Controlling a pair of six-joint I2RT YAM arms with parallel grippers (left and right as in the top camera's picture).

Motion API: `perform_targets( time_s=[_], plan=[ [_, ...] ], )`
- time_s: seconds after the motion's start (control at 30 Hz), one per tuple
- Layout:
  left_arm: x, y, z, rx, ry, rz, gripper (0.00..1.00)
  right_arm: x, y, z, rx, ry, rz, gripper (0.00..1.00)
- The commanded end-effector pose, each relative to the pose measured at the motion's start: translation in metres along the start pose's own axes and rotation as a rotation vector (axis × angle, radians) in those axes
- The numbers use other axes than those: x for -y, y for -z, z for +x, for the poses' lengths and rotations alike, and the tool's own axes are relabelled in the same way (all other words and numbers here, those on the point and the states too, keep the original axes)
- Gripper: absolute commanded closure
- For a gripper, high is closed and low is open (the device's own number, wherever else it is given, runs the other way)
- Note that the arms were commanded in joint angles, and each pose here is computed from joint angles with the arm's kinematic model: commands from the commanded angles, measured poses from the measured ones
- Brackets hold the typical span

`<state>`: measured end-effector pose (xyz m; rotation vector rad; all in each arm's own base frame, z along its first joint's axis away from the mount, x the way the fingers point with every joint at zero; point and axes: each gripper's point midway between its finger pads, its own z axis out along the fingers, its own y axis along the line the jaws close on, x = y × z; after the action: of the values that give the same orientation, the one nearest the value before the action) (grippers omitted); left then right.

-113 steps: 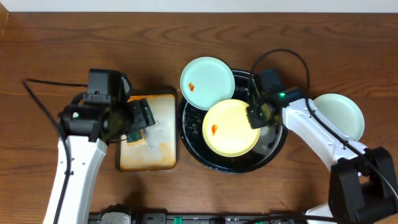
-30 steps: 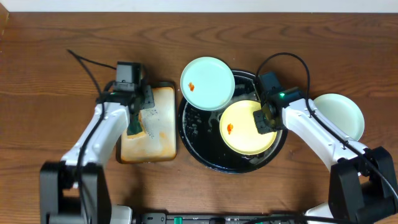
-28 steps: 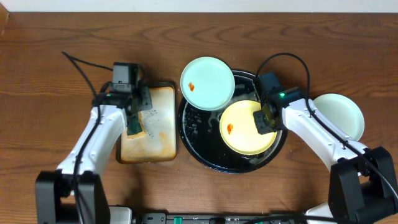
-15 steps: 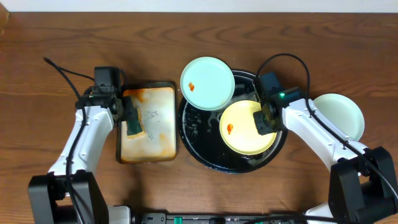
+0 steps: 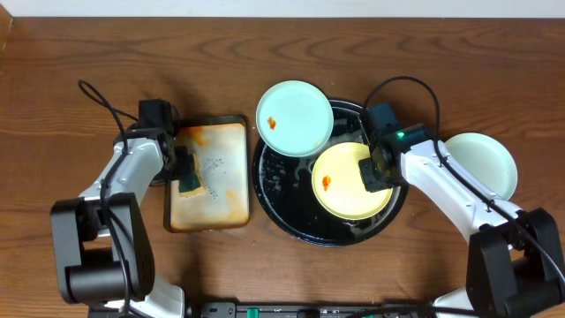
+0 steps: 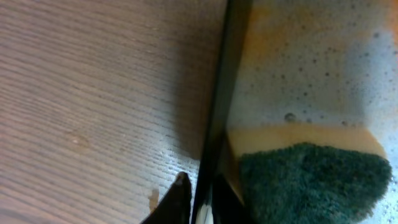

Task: Clean dirty plates on tray and stack at the side

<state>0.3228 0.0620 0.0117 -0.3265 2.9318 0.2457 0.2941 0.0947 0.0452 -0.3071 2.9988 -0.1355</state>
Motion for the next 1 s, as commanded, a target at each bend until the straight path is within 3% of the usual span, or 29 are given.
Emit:
perform_targets(
  time_s=[0.0,0.2,0.67,0.97],
  plan=[
    [-0.005,-0.01,0.01,-0.036,-0.034,-0.028,0.92,0.0,0.0,0.001,-0.006,-0.014,-0.005,0.63],
    [-0.025,-0.008,0.003,-0.004,-0.033,-0.144,0.92,0.0,0.0,0.001,-0.006,-0.014,-0.005,0.64],
    [-0.025,-0.008,-0.008,0.025,-0.218,-0.153,0.92,0.0,0.0,0.001,-0.006,-0.014,-0.005,0.64],
    [-0.037,-0.006,-0.008,0.021,-0.204,-0.225,0.83,0.0,0.0,0.002,-0.007,-0.014,-0.005,0.64]
  ],
)
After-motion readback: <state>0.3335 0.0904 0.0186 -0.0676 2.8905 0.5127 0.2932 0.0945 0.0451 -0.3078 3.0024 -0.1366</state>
